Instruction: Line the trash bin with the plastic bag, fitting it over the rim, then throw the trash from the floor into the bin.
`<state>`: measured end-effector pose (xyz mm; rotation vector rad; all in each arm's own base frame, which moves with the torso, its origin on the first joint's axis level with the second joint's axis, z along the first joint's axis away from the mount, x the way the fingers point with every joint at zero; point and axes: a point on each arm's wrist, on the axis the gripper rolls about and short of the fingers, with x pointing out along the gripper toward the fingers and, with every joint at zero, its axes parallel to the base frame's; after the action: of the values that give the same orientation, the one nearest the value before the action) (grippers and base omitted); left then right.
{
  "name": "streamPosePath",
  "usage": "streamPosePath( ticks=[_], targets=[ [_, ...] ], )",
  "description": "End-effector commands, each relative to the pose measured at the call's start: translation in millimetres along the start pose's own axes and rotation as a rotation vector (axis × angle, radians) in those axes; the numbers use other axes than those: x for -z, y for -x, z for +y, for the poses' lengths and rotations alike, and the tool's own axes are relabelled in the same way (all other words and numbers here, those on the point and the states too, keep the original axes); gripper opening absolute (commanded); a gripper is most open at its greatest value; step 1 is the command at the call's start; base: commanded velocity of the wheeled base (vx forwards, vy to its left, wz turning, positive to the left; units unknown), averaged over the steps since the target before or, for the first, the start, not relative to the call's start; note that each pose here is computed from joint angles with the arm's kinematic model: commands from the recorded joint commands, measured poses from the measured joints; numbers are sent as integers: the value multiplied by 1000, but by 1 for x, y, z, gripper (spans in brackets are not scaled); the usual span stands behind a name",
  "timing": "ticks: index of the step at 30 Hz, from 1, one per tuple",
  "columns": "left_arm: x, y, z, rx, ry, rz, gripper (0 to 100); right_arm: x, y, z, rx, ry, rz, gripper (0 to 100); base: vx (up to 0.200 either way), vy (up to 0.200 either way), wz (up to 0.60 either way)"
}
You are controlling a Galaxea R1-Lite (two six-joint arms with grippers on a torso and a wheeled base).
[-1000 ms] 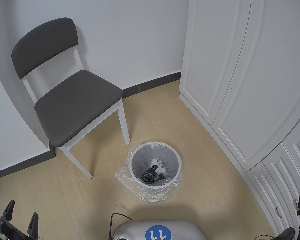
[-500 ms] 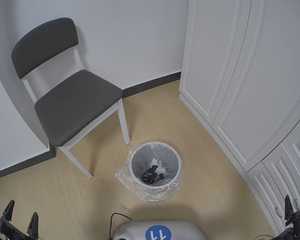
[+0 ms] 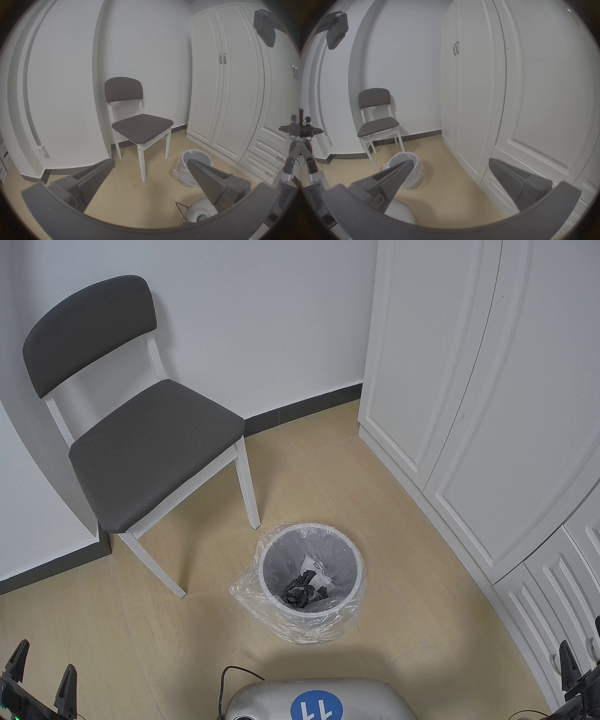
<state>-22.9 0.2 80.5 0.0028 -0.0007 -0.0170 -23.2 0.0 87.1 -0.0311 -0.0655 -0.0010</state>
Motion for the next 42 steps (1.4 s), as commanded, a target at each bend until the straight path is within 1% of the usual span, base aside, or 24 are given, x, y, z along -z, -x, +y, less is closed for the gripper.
streamPosePath(
  ticks=[1,7,11,17,18,21,22,23,26,28,29,31,32,35,39,40,41,42],
  targets=[
    [5,0,0,0,0,2,100,4,0,0,-3,1,-1,100,0,0,0],
    [5,0,0,4,-3,2,100,4,0,0,0,21,-7,100,0,0,0],
    [5,0,0,4,-3,2,100,4,0,0,-2,-34,-2,100,0,0,0],
    [5,0,0,4,-2,2,100,4,0,0,9,-46,1,100,0,0,0],
    [5,0,0,4,-2,2,100,5,0,0,6,-59,3,100,0,0,0],
    [5,0,0,4,-3,2,100,5,0,1,-32,-79,8,100,0,0,0],
    [5,0,0,4,-3,2,100,5,0,1,-32,-79,8,100,0,0,0],
    [5,0,0,4,-5,2,100,5,0,2,-77,-74,8,100,0,0,0],
    [5,0,0,6,-5,2,100,5,0,2,-86,-40,5,100,0,0,0],
    [5,0,0,6,-5,2,100,5,0,2,-83,0,0,100,0,0,0],
    [5,0,0,4,-3,2,100,4,0,2,-75,44,-9,100,0,0,0],
    [5,0,0,4,-5,2,100,4,0,2,-70,61,-12,100,0,0,0],
    [5,0,0,6,-5,2,100,4,0,2,-67,57,-12,100,0,0,0],
    [5,0,0,3,-5,2,100,4,0,2,-61,1,-2,100,0,0,0],
    [5,0,0,3,-3,2,100,4,0,1,-18,1,1,100,0,0,0],
    [5,0,0,3,-2,2,100,7,0,0,19,-9,23,100,0,0,0],
    [5,0,0,3,-2,2,100,10,0,0,30,-32,54,100,0,0,0],
    [5,0,0,4,-2,2,100,10,1,0,32,-39,58,100,0,0,0]
  ],
)
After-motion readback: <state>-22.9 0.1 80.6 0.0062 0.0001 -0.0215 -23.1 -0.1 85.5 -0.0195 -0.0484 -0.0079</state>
